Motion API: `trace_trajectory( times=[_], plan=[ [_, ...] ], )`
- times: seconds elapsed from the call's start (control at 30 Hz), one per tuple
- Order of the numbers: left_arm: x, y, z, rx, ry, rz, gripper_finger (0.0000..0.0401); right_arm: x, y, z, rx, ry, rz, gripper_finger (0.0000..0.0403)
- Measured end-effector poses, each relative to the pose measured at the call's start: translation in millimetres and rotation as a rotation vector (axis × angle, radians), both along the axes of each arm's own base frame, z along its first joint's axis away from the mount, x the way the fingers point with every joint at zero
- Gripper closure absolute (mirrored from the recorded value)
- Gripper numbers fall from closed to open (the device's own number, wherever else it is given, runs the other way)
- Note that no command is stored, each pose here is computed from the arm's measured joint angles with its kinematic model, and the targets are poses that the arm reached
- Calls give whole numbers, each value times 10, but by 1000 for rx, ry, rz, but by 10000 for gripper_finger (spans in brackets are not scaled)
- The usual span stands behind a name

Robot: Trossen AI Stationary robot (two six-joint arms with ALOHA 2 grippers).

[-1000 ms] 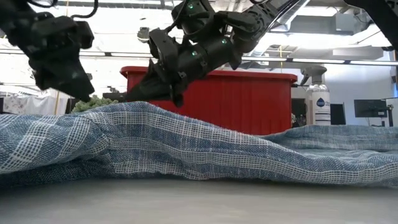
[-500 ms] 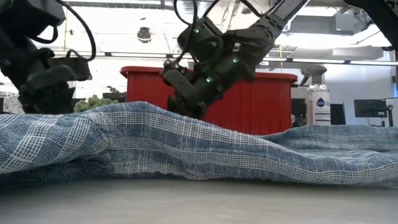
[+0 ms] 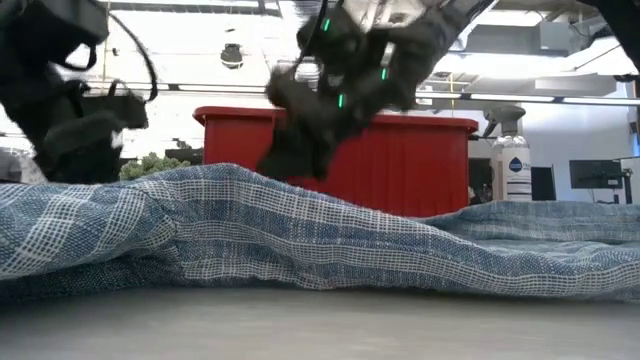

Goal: Fold Laundry from Bin
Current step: Fold the blue polo shirt

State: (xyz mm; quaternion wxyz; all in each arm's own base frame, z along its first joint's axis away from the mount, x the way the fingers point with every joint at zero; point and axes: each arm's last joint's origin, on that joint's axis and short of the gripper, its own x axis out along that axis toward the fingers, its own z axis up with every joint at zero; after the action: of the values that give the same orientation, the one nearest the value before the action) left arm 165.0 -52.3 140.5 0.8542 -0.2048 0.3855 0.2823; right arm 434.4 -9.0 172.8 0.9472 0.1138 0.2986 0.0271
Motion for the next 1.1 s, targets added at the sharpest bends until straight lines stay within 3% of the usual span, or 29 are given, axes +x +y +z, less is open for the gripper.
trace_trajectory(
  times=[0.1, 0.3, 0.47, 0.57, 0.67, 0.8, 0.97, 1.1],
  plan=[
    [-52, 22, 34, 12, 27, 6, 219, -66, -28, 229, -32, -29, -11, 363],
    [-121, 36, 81, -64, 14, 61, 219, -128, -44, 367, -97, -37, -41, 375],
    [-80, -9, 323, -102, -141, -64, 219, -184, 206, 361, -37, 5, 160, 376],
    [-45, -39, 608, -115, -215, -183, 219, -297, 450, 511, -39, 12, 281, 364],
    [-3, -83, 936, -150, -293, -295, 219, -514, 664, 670, -56, 89, 368, 356],
    [105, -279, 1414, -211, -344, -483, 219, -946, 985, 822, -63, 296, 464, 354],
    [314, -715, 1750, -161, -216, -650, 219, -1449, 1320, 989, -139, 479, 440, 353],
    [486, -1135, 1820, -163, -34, -722, 219, -1824, 1535, 1084, -196, 583, 379, 353]
  ],
)
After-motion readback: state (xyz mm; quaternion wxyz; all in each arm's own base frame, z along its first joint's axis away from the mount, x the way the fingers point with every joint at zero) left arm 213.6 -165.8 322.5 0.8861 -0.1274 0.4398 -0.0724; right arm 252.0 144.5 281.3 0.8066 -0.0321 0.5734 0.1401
